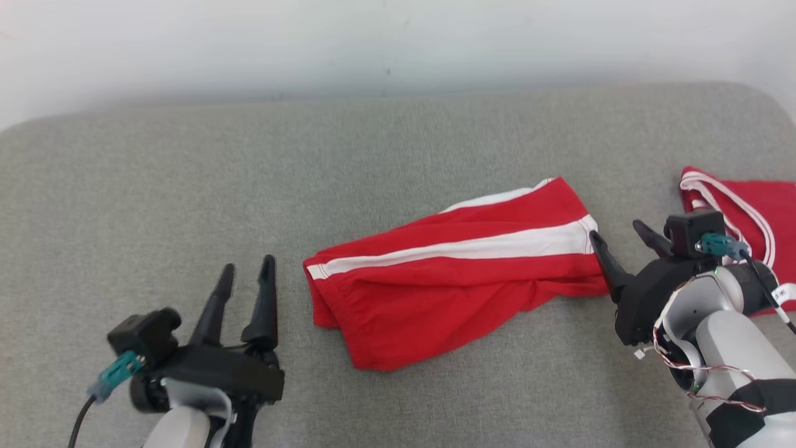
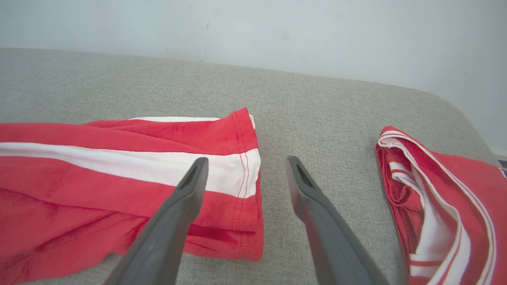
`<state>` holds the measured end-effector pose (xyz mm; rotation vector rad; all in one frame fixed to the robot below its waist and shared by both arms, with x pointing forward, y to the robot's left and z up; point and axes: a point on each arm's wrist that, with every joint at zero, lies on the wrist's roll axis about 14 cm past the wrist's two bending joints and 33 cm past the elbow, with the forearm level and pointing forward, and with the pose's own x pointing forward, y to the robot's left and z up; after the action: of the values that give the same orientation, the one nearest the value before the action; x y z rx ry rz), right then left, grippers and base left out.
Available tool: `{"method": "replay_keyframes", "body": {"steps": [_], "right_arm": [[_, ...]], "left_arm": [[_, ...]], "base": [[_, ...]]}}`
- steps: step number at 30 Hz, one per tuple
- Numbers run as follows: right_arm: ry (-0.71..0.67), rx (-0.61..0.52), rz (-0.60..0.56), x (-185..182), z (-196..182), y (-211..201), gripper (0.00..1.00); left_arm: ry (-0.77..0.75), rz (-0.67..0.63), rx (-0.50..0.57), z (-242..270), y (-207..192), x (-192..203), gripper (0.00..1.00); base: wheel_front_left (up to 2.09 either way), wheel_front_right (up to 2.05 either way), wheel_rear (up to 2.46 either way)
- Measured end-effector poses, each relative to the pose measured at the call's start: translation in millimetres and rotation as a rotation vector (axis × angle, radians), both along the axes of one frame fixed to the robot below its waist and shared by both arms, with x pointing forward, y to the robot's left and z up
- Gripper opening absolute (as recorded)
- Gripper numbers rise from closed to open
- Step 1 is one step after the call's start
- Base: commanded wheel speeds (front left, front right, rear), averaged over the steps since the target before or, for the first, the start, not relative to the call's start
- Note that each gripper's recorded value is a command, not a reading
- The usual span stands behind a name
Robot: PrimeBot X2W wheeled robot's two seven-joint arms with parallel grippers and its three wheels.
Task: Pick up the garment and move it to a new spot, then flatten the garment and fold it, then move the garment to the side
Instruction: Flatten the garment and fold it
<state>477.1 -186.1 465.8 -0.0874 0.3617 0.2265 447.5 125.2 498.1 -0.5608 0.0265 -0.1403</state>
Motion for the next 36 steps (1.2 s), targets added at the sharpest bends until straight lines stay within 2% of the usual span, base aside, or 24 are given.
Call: {"method": "replay_keyframes", "body": {"steps": [6, 9, 14, 20, 36], "right_arm": [[0.007, 0.040, -0.038, -12.5, 7.5, -2.2, 1.00], [0.025, 0.057, -0.044, -14.2, 6.7, 0.9, 1.00], [0.055, 0.068, -0.044, -3.6, 4.6, 6.9, 1.00], [0.102, 0.065, -0.057, 13.4, -5.9, 5.6, 1.00], [0.316, 0.027, -0.102, 31.5, -68.5, -1.1, 1.00]], "left_arm": [[-0.119, 0.098, 0.248, 28.1, 32.6, -28.6, 1.00], [-0.134, 0.154, 0.295, 32.0, 45.8, -42.6, 1.00], [-0.127, 0.234, 0.350, 28.9, 69.9, -57.3, 1.00], [-0.097, 0.268, 0.422, 17.0, 81.8, -67.2, 1.00], [0.011, 0.288, 0.468, -16.7, 103.5, -81.1, 1.00]], "base": [[0.00, 0.00, 0.00], [0.00, 0.00, 0.00], [0.00, 0.00, 0.00], [0.00, 0.00, 0.00], [0.00, 0.00, 0.00]]}}
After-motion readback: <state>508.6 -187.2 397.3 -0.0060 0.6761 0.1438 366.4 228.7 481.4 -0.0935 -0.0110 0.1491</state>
